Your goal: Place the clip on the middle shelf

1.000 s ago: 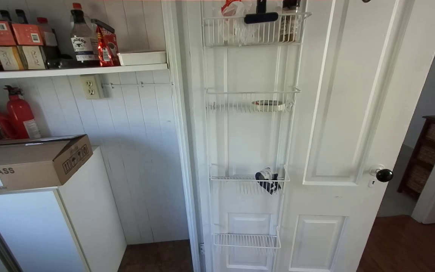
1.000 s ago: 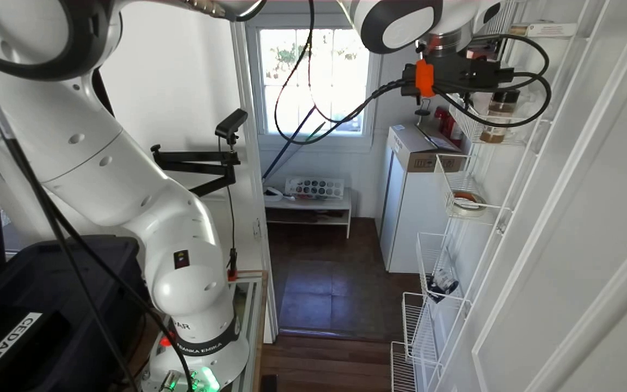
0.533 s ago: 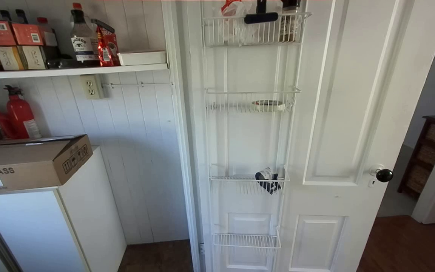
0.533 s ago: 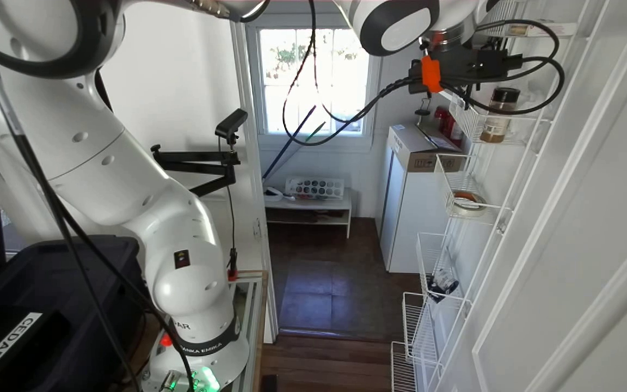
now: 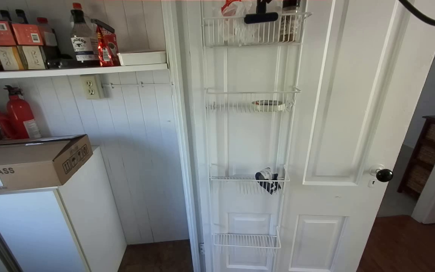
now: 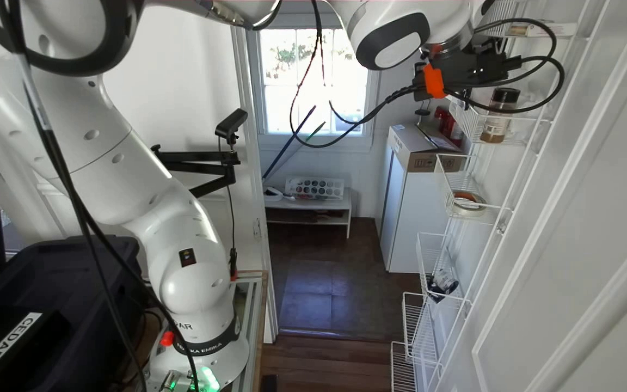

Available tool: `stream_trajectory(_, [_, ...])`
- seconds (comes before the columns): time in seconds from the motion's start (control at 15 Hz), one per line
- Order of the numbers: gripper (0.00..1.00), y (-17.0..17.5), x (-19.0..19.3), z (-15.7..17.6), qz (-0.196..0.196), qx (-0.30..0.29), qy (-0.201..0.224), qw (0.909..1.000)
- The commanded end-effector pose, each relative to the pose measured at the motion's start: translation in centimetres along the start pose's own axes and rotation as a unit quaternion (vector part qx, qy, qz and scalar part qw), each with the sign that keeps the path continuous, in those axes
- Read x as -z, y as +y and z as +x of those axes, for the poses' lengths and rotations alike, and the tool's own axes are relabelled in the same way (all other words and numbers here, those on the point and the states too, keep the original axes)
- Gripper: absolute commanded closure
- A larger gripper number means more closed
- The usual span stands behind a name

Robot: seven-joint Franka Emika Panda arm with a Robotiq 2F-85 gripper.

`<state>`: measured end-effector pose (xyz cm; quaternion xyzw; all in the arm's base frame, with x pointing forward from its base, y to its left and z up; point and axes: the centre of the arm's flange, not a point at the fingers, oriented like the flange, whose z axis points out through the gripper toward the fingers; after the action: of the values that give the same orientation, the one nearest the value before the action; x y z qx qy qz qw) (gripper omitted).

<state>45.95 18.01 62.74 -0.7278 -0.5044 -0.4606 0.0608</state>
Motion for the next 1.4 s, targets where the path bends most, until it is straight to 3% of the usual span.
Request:
stream_trajectory(0.0, [0.0,0.1,-0.3,-0.8,-0.013,0.019,0.029,0.9993])
stream_trajectory(0.27, [0.41,0.7,0.1,-1.2,-0.017,0.031,0.031,0.9989])
stream_trajectory(0.33, [0.46,0.9,0.2,-1.3,-0.017,0.032,0.032,0.9988])
stream_trajectory(0.4, [0.14,0.9,0.2,-1.4,-0.015,0.035,0.033,0.9987])
stream_trajectory(0.67, [0.01,1.0,-0.1,-1.6,-0.004,0.053,0.044,0.9976])
stream_trajectory(1.13, [0.02,0.9,-0.7,-2.0,-0.001,0.081,0.07,0.9943])
stream_trajectory(1.27, [0.27,0.9,-0.8,-2.1,0.002,0.086,0.074,0.9935])
stream_trajectory(1.33, [0.32,0.9,-0.8,-2.1,0.003,0.088,0.076,0.9932])
